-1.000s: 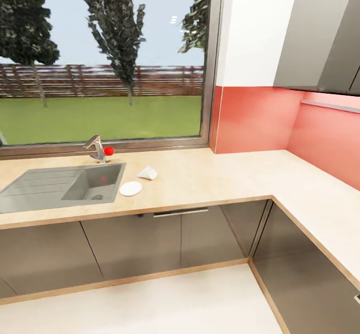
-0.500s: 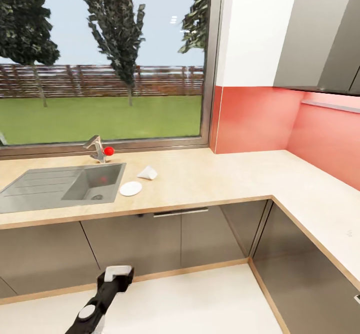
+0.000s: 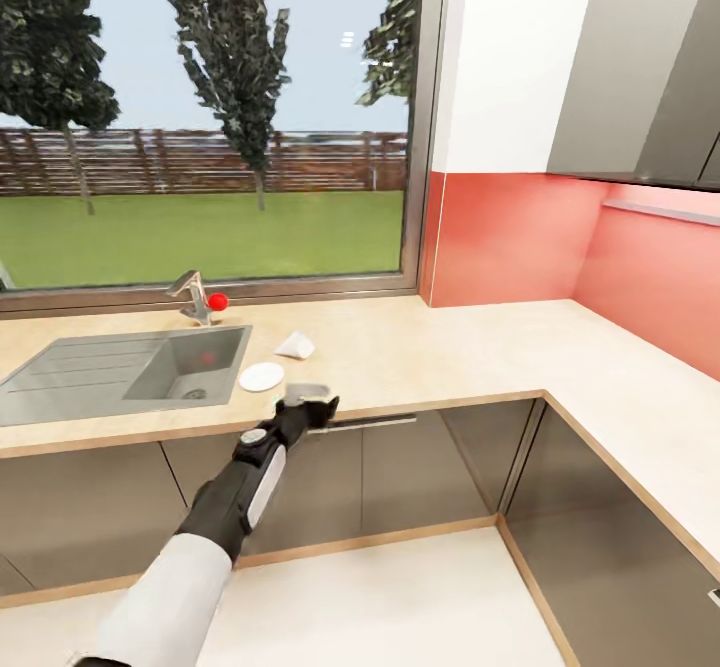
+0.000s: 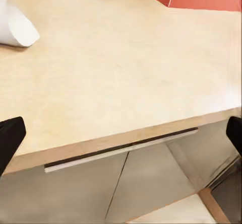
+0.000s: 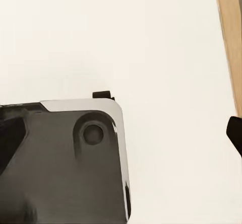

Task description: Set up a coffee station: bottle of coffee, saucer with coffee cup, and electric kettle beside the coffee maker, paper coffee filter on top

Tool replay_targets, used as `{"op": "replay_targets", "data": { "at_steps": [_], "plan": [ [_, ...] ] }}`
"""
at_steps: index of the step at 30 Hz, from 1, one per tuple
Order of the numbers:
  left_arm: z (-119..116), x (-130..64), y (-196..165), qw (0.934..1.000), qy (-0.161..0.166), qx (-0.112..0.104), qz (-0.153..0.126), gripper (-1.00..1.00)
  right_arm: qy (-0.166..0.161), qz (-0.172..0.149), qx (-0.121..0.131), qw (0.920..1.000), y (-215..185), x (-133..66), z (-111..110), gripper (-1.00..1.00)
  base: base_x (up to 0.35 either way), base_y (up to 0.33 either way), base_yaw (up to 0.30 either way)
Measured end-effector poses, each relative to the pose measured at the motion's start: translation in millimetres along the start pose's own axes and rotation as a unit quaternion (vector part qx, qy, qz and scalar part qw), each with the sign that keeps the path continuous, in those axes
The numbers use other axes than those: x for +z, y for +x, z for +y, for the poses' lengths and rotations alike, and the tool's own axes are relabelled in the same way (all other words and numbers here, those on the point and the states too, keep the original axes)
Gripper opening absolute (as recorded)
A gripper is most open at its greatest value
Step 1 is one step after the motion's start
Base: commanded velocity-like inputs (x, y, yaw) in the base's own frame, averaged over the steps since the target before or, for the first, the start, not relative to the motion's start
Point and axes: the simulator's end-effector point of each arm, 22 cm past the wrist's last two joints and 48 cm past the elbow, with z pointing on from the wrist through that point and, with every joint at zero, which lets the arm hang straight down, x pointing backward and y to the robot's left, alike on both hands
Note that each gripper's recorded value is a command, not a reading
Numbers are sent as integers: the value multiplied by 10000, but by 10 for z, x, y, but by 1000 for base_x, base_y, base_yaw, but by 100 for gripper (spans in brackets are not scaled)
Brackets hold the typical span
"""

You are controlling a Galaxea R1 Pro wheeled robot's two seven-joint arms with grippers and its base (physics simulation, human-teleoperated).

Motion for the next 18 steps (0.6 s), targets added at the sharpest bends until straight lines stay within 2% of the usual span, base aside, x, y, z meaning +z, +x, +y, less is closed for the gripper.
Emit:
{"op": "replay_targets", "data": {
  "at_steps": [1, 3, 5, 10, 15, 18],
  "plan": [
    [-48, 62, -406, 9999, 25, 80, -112, 100, -8, -10, -5, 10000, -7, -1, 13, 100, 0, 0, 0],
    [-35, 96, -681, 9998, -46, 148, -157, 100, -13, -12, -12, 10000, -11, 0, 20, 100, 0, 0, 0],
    [82, 112, -869, 9992, -319, 217, -94, 100, -19, -13, -7, 10000, -11, 0, 30, 100, 0, 0, 0],
    [458, 58, -836, 9935, -1111, 249, -14, 100, -12, 1, -10, 10000, 2, -1, 20, 100, 0, 0, 0],
    [535, 34, -821, 9904, -1335, 346, -9, 100, 10, 47, -45, 10000, 41, -3, -25, 100, 0, 0, 0],
    [538, 31, -826, 9895, -1375, 435, -12, 100, 37, 280, -60, 9996, 259, -22, -60, 100, 16, 0, 0]
  ]
}}
